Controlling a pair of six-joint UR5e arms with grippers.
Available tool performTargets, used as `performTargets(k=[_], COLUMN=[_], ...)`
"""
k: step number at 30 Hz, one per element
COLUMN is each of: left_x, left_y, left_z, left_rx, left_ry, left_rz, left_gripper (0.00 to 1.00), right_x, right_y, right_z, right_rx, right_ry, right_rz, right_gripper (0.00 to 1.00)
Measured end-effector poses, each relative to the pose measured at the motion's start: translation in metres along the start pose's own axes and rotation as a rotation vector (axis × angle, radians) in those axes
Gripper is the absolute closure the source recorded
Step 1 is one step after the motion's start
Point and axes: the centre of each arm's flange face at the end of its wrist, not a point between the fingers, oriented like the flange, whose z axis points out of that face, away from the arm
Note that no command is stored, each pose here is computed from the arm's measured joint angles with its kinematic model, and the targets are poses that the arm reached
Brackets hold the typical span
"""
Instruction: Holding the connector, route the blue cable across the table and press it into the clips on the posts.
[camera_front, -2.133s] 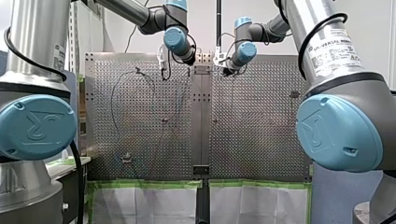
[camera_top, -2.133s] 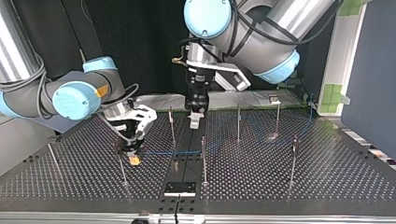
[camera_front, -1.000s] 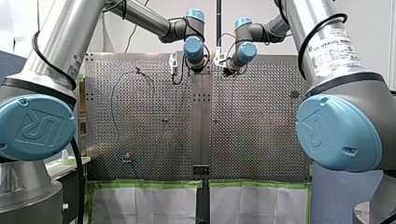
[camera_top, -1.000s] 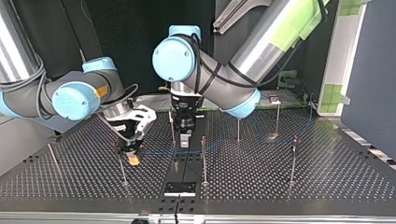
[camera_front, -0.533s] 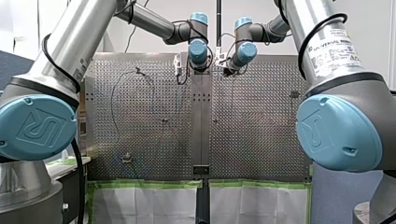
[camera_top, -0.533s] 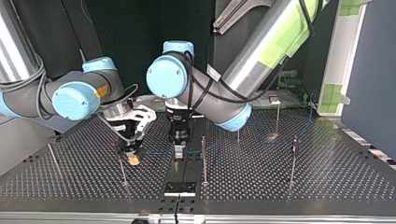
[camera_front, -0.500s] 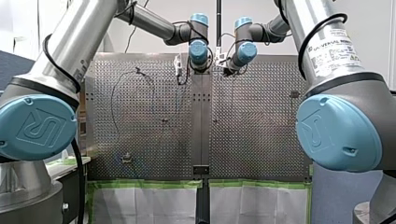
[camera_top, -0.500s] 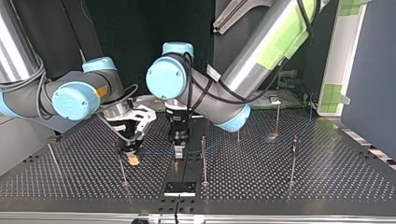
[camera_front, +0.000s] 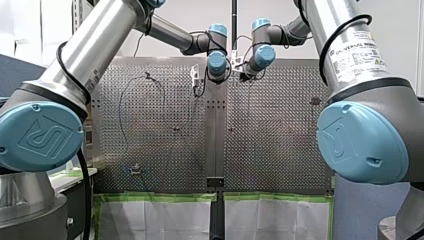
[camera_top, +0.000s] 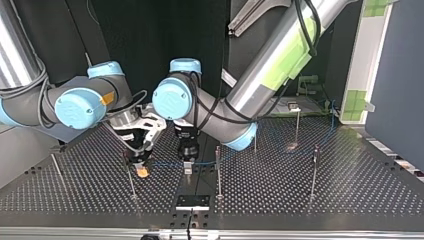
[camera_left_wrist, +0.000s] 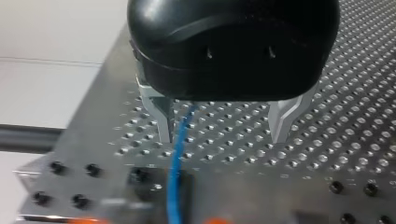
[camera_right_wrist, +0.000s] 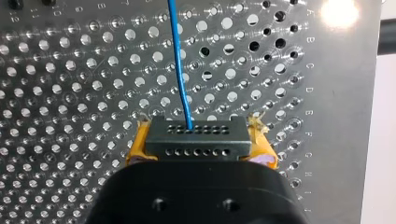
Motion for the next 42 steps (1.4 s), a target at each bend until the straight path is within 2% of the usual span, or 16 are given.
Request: performTargets(k=[5, 10, 11, 12, 13, 14, 15, 17, 18, 19, 20, 21, 23, 29, 36, 42], left_x=[0.011, 0.012, 0.012, 0.012, 0.012, 0.012, 0.012, 0.012, 0.012, 0.012, 0.013, 0.013, 0.014, 0.022, 0.042, 0.036], left_y=[-0.007, -0.009, -0.009, -0.009, -0.009, -0.009, -0.009, -0.009, -0.010, -0.010, -0.011, -0.011, -0.011, -0.010, -0.002, 0.000], left_z=[0.014, 0.021, 0.021, 0.021, 0.021, 0.021, 0.020, 0.020, 0.019, 0.019, 0.018, 0.018, 0.017, 0.014, 0.006, -0.008], left_rx=[-0.013, -0.048, -0.053, -0.058, -0.062, -0.065, -0.068, -0.071, -0.072, -0.072, -0.072, -0.071, -0.070, -0.082, -0.135, -0.150], left_ry=[0.003, -0.010, -0.011, -0.012, -0.012, -0.012, -0.012, -0.012, -0.012, -0.011, -0.010, -0.010, -0.008, 0.007, 0.026, 0.005], left_rz=[0.002, -0.003, -0.004, -0.005, -0.005, -0.005, -0.006, -0.006, -0.006, -0.006, -0.005, -0.005, -0.004, 0.006, 0.003, -0.022], left_gripper=[0.00, 0.00, 0.10, 0.10, 0.25, 0.35, 0.35, 0.54, 0.54, 0.74, 0.82, 0.82, 0.98, 0.98, 0.98, 0.98], right_x=[0.000, 0.000, 0.000, 0.000, 0.000, 0.000, 0.000, 0.000, 0.000, 0.000, 0.000, 0.000, 0.000, 0.000, -0.003, -0.014], right_y=[0.001, 0.003, 0.003, 0.003, 0.003, 0.004, 0.004, 0.004, 0.004, 0.004, 0.004, 0.004, 0.004, 0.003, -0.001, -0.003], right_z=[0.000, 0.001, 0.001, 0.001, 0.001, 0.001, 0.001, 0.001, 0.001, 0.001, 0.001, 0.001, 0.001, 0.001, 0.000, -0.002], right_rx=[-0.002, -0.003, -0.004, -0.004, -0.004, -0.004, -0.004, -0.004, -0.004, -0.004, -0.004, -0.003, -0.003, -0.001, 0.005, 0.006], right_ry=[0.001, 0.001, 0.001, 0.001, 0.001, 0.001, 0.001, 0.001, 0.001, 0.001, 0.001, 0.001, 0.001, -0.001, -0.007, -0.029], right_rz=[0.000, 0.002, 0.002, 0.002, 0.002, 0.003, 0.003, 0.004, 0.004, 0.004, 0.005, 0.005, 0.005, 0.005, 0.006, 0.007], right_gripper=[1.00, 1.00, 1.00, 1.00, 1.00, 1.00, 1.00, 1.00, 1.00, 1.00, 1.00, 1.00, 1.00, 1.00, 1.00, 1.00])
